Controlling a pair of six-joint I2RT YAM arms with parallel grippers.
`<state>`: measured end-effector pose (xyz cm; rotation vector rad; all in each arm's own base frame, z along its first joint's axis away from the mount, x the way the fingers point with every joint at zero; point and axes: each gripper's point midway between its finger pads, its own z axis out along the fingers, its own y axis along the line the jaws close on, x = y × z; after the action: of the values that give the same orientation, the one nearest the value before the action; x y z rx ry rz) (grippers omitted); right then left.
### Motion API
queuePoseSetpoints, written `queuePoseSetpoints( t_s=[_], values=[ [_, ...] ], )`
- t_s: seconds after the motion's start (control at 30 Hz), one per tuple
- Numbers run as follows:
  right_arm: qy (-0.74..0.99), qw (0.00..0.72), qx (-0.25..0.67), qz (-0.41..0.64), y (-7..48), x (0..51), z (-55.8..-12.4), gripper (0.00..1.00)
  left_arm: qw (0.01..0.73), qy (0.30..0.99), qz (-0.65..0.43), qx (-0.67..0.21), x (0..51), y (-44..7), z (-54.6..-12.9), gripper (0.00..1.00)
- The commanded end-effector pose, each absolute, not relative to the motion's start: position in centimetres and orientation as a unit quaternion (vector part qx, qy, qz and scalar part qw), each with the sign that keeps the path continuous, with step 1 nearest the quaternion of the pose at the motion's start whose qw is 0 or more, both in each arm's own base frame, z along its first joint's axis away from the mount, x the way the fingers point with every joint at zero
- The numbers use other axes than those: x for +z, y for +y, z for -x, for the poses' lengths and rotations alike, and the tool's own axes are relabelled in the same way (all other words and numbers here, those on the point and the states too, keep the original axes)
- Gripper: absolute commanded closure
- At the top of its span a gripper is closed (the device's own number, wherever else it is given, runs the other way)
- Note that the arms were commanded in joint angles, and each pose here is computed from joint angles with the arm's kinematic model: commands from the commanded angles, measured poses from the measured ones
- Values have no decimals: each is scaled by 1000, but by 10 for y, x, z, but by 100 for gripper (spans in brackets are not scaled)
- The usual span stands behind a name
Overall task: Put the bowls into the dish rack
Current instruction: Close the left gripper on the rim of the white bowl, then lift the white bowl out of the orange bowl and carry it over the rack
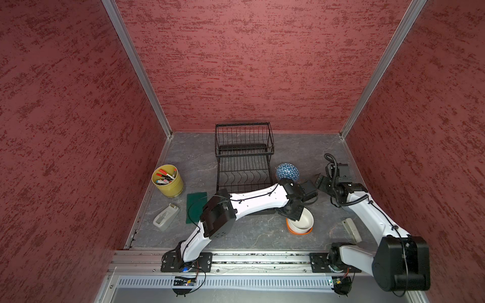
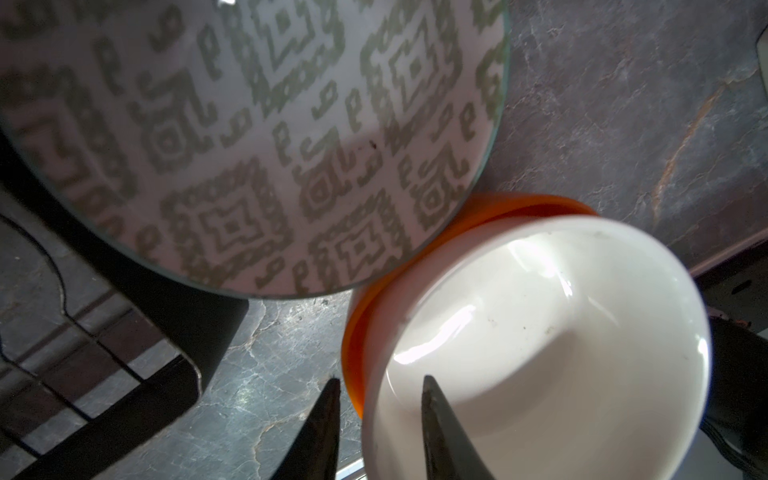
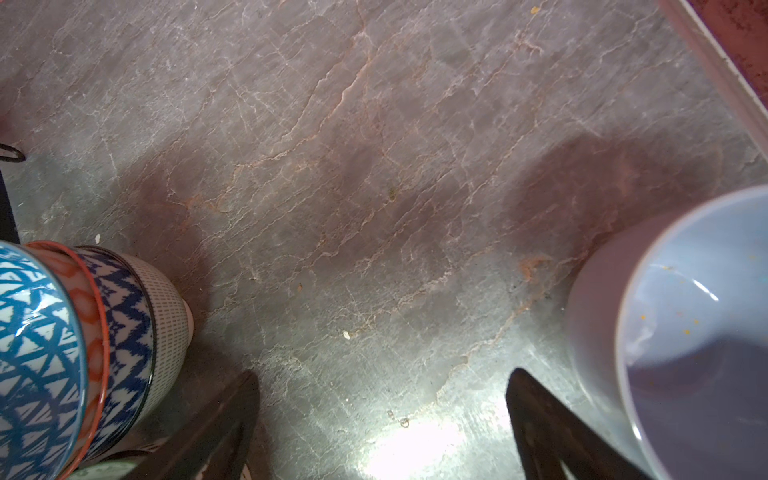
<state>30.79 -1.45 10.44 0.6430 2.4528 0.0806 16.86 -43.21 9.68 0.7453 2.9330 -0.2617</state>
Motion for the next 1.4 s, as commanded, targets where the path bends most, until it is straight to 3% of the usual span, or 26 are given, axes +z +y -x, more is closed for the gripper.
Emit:
queuePoseSetpoints(
  t_s=[0.0,0.6,1.37],
  values=[
    [919,307,32,-245,-16,106,-310,6,58,963,-249,-80,98,-434,-170,73],
    [919,308,33,-243,-16,106,-310,6,80,960,-249,-101,111,-441,-177,100],
    [918,314,39,-240,-15,110,-315,6,158,935,-254,-191,163,-454,-199,100]
  ],
)
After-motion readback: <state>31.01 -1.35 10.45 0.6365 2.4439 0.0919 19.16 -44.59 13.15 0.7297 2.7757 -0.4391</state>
